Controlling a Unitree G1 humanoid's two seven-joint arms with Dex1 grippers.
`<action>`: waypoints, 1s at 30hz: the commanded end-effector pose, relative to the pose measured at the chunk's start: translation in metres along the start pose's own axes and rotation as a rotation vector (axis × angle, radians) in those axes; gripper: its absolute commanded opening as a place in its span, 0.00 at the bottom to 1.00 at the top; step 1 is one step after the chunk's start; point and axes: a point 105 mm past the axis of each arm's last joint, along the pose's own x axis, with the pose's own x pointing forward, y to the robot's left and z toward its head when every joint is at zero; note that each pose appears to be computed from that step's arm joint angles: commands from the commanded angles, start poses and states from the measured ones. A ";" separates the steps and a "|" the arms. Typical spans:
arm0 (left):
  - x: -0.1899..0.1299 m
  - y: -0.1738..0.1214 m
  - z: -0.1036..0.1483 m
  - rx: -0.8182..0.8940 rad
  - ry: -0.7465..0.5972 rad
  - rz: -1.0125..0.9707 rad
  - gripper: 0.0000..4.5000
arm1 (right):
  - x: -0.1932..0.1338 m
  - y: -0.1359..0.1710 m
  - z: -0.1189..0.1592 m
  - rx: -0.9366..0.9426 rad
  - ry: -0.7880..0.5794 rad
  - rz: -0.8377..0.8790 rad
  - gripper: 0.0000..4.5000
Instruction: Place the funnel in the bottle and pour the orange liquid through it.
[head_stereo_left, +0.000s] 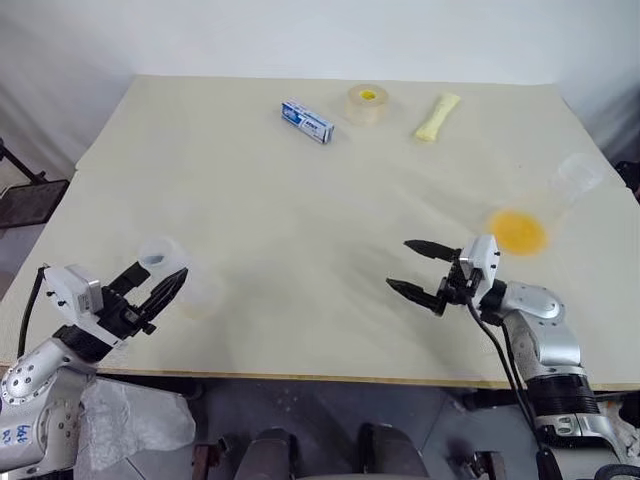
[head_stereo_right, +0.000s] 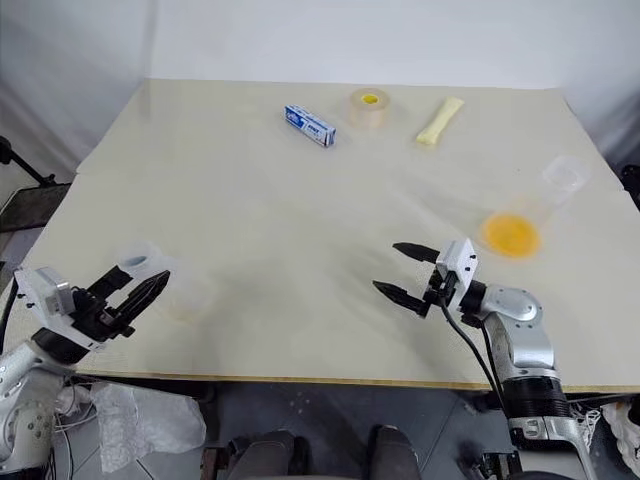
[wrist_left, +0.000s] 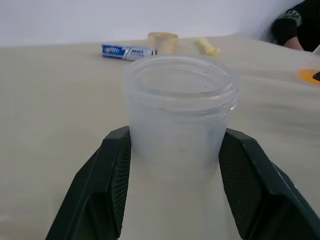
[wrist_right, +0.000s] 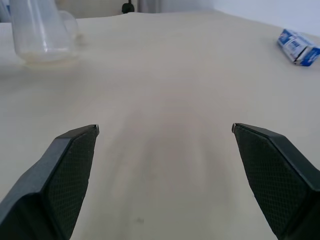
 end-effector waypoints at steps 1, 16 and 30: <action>0.013 0.001 0.016 0.040 -0.034 -0.081 0.50 | -0.007 -0.003 0.014 -0.051 -0.028 -0.029 1.00; 0.173 -0.060 0.029 0.062 -0.090 -0.658 0.50 | -0.047 0.011 0.029 -0.052 0.055 -0.014 1.00; 0.220 -0.111 0.009 0.108 -0.039 -0.799 0.50 | -0.050 0.027 0.040 -0.050 0.040 -0.075 1.00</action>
